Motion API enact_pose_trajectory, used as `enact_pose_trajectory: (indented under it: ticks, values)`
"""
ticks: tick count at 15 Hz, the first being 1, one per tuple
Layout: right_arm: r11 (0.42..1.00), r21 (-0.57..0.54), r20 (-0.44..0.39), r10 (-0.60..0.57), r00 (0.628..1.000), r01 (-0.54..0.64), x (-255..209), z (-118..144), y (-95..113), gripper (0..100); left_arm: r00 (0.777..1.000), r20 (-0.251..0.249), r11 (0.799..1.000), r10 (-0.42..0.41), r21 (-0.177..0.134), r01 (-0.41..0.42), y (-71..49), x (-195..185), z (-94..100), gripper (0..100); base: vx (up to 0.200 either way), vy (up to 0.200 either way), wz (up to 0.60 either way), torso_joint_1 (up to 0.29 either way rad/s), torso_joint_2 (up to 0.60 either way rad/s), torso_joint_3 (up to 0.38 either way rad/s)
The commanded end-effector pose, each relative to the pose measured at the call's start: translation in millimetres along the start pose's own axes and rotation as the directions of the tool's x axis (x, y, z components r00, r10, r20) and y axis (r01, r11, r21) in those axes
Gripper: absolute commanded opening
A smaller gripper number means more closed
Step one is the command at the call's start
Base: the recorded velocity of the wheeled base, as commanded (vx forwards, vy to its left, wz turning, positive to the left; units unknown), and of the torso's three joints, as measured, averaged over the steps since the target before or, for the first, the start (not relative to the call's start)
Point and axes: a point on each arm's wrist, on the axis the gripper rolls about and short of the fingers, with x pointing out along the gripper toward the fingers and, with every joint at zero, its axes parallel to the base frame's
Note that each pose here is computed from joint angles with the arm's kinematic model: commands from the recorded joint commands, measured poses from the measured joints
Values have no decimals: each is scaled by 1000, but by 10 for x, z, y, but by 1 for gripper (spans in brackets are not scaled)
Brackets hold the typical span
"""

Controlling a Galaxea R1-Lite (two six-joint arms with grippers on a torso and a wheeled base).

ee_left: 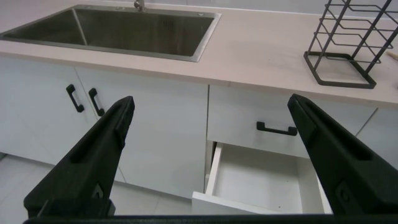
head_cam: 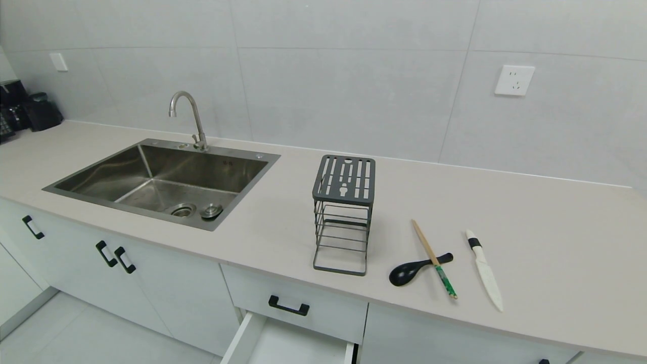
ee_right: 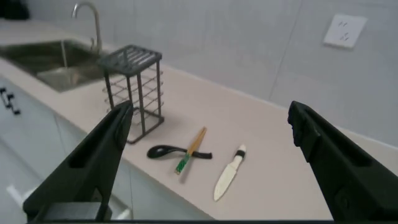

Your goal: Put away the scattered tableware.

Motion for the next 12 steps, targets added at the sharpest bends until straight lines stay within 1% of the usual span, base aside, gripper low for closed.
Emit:
enact_pose_trajectory:
  ticks: [1,2,3,4,6,9,12]
  values:
    - [985,37,-309,173,935,-170,756,-28,-202,100,1000,-1,1000,0,0,0,0,1,-1,100,0,0,0,0,0,0]
    - [979,21,-371,196,908,-203,885,-110,-221,100,1000,-1,1000,0,0,0,0,1,-1,100,0,0,0,0,0,0]
    - [973,9,-414,214,885,-231,978,-174,-232,100,1000,0,1000,1,0,-1,0,0,4,100,0,0,0,0,0,0]
    - [967,4,-447,229,865,-254,1046,-228,-236,100,1000,-1,1000,1,0,-1,0,1,-1,100,0,0,0,0,0,0]
    - [966,14,-493,231,839,-257,1131,-305,-249,100,1000,0,1000,1,0,-1,0,0,4,100,0,0,0,0,0,0]
    - [960,46,-526,258,810,-275,1324,-366,-265,100,1000,-1,1000,0,0,0,0,1,-1,100,0,0,0,0,0,0]
    - [933,70,-526,334,782,-352,1477,-352,-172,100,1000,-1,1000,1,0,-1,0,1,-1,100,0,0,0,0,0,0]
